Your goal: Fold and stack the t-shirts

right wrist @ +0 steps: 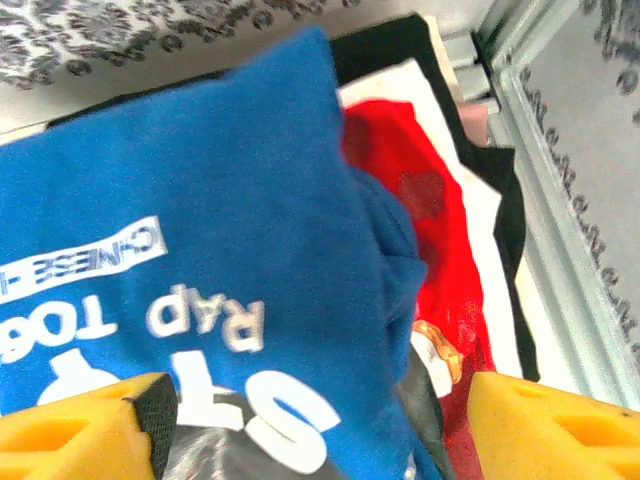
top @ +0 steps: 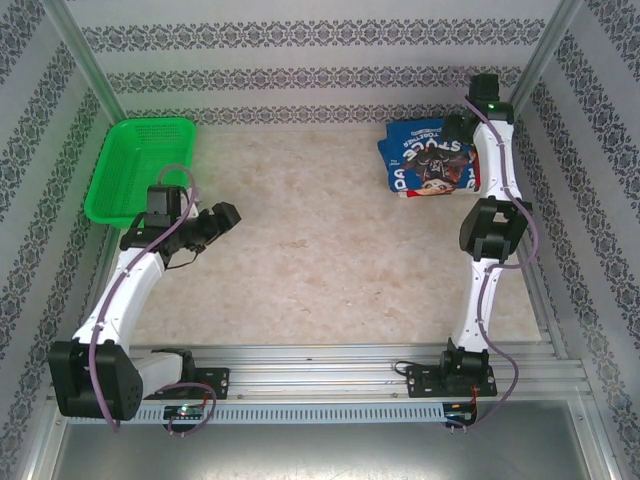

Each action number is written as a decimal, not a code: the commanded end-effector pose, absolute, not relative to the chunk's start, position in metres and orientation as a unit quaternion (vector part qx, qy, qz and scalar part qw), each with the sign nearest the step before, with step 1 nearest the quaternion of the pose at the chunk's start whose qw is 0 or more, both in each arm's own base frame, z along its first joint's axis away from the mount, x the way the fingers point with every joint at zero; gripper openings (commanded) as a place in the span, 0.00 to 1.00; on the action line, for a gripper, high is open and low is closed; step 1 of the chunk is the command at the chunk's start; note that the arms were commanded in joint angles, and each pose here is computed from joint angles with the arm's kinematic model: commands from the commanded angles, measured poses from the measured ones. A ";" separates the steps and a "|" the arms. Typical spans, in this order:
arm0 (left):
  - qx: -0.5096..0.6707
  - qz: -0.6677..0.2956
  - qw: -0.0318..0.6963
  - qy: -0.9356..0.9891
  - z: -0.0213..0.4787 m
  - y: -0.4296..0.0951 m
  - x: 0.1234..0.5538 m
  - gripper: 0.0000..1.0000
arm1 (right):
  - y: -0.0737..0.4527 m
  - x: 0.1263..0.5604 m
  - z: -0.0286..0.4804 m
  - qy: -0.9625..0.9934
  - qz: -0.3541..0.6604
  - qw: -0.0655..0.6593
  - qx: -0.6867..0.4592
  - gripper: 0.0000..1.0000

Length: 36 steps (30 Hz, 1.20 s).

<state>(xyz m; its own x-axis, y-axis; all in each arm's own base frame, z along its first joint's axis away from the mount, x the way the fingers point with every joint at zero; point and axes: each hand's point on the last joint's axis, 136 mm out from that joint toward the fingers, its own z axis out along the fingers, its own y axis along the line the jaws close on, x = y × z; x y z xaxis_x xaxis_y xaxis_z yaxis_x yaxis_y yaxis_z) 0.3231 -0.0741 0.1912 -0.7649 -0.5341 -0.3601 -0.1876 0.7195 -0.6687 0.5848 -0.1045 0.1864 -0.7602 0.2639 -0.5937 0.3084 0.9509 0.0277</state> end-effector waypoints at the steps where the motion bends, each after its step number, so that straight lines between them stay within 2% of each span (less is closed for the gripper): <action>1: -0.207 -0.296 0.295 0.885 0.204 -0.062 0.313 0.90 | -0.119 0.573 0.224 0.924 -0.025 0.338 0.179 0.86; 3: -0.213 -0.290 0.313 0.879 0.209 -0.056 0.309 1.00 | -0.125 0.558 0.236 0.919 -0.020 0.347 0.186 0.87; 6: -0.221 -0.283 0.333 0.872 0.213 -0.046 0.305 1.00 | -0.129 0.534 0.257 0.906 -0.029 0.381 0.183 0.96; 10: -0.216 -0.266 0.346 0.873 0.217 -0.037 0.299 1.00 | -0.112 0.489 0.263 0.912 -0.014 0.376 0.162 0.97; 14: -0.214 -0.202 0.396 0.870 0.222 -0.013 0.291 1.00 | -0.066 0.434 0.272 0.895 0.055 0.424 0.127 0.98; 18: -0.239 -0.093 0.458 0.851 0.215 0.029 0.281 1.00 | -0.039 0.365 0.239 0.879 0.061 0.457 0.126 0.98; 23: -0.211 -0.025 0.545 0.811 0.202 0.051 0.289 1.00 | -0.024 0.314 0.170 0.861 0.060 0.491 0.117 0.98; 27: -0.167 0.015 0.626 0.761 0.198 0.058 0.292 1.00 | -0.030 0.307 0.164 0.819 0.007 0.566 0.097 0.98; 29: -0.157 0.033 0.651 0.742 0.191 0.061 0.291 1.00 | -0.032 0.311 0.158 0.822 0.001 0.561 0.095 0.98; 32: -0.157 0.053 0.650 0.742 0.177 0.067 0.297 1.00 | -0.024 0.321 0.136 0.827 0.016 0.552 0.103 0.98; 36: -0.128 0.003 0.633 0.764 0.147 0.050 0.327 1.00 | -0.005 0.341 0.126 0.804 -0.029 0.592 0.054 0.98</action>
